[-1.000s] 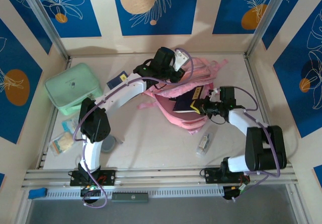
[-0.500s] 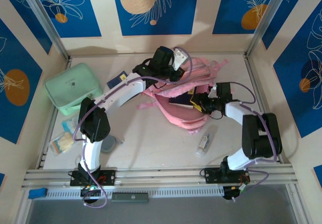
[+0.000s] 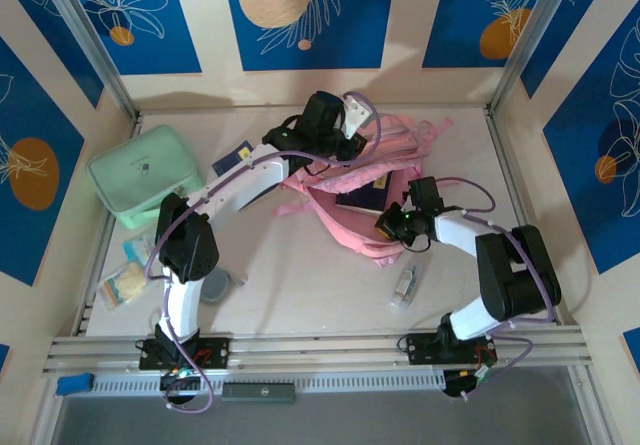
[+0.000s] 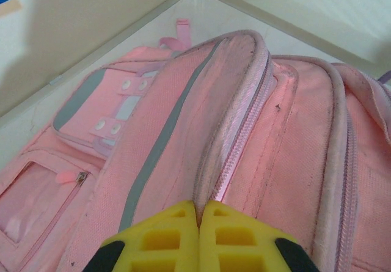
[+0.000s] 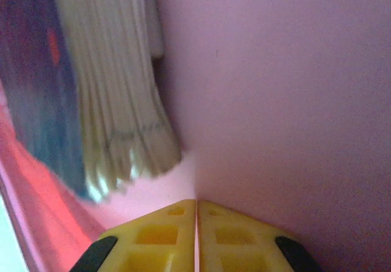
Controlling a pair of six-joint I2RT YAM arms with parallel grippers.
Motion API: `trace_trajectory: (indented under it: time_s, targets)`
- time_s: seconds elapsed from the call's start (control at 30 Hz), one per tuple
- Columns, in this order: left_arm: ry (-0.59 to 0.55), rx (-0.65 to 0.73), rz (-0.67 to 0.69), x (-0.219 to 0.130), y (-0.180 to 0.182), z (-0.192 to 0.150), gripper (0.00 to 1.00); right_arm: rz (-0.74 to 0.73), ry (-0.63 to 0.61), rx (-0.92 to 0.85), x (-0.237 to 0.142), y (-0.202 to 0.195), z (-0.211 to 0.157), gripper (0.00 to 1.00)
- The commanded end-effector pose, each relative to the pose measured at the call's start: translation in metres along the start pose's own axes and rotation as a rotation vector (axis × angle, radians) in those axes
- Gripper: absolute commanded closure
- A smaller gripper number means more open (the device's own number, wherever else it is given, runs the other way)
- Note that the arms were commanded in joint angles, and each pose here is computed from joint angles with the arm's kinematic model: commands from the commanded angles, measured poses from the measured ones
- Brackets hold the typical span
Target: Pack books, pencil case, and school supplies into a backpack
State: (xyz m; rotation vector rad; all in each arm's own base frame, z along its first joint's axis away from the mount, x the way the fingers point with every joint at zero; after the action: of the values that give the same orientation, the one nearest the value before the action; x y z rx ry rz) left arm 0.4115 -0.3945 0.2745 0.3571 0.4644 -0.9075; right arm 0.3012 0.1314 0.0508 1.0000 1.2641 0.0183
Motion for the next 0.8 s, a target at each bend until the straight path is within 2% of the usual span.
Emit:
trace_trajectory:
  time_s: [0.0,0.2,0.3,0.47,0.63,0.77]
  targets:
    - [-0.163,-0.012,0.019,-0.038,0.011,0.049,1.0,0.082,-0.134,-0.039,0.004,0.034,0.032,0.93]
    - [-0.144,-0.019,0.008,-0.035,0.009,0.042,1.0,0.057,-0.219,-0.105,0.003,0.046,0.044,0.92]
    - [-0.144,-0.017,0.011,-0.036,0.01,0.042,1.0,0.034,-0.197,-0.138,-0.002,0.04,0.034,0.91]
    - [-0.146,-0.031,-0.005,-0.039,0.008,0.042,1.0,0.012,-0.183,-0.201,-0.029,0.024,0.002,0.82]
    - [-0.119,-0.069,-0.091,-0.051,-0.007,0.033,0.71,0.007,-0.271,-0.282,-0.089,0.017,-0.024,0.72]
    - [-0.101,-0.142,-0.094,-0.071,-0.015,0.009,0.63,-0.023,-0.375,-0.26,-0.142,0.008,-0.035,0.7]
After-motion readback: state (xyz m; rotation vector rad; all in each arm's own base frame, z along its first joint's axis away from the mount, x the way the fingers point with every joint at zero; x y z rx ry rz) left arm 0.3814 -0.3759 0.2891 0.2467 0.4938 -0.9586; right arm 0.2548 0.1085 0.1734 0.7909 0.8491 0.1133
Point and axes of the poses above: each hand's point on the last joint's axis, 136 mm out from that joint toward the fingers, its own x axis out along the fingers, its own y axis along the line the jaws close on, z = x × y, the point moved 2 cm from there along -x, back along the fingers, and after that the axes turned 9 degrees about x, right-handed, at the moved point
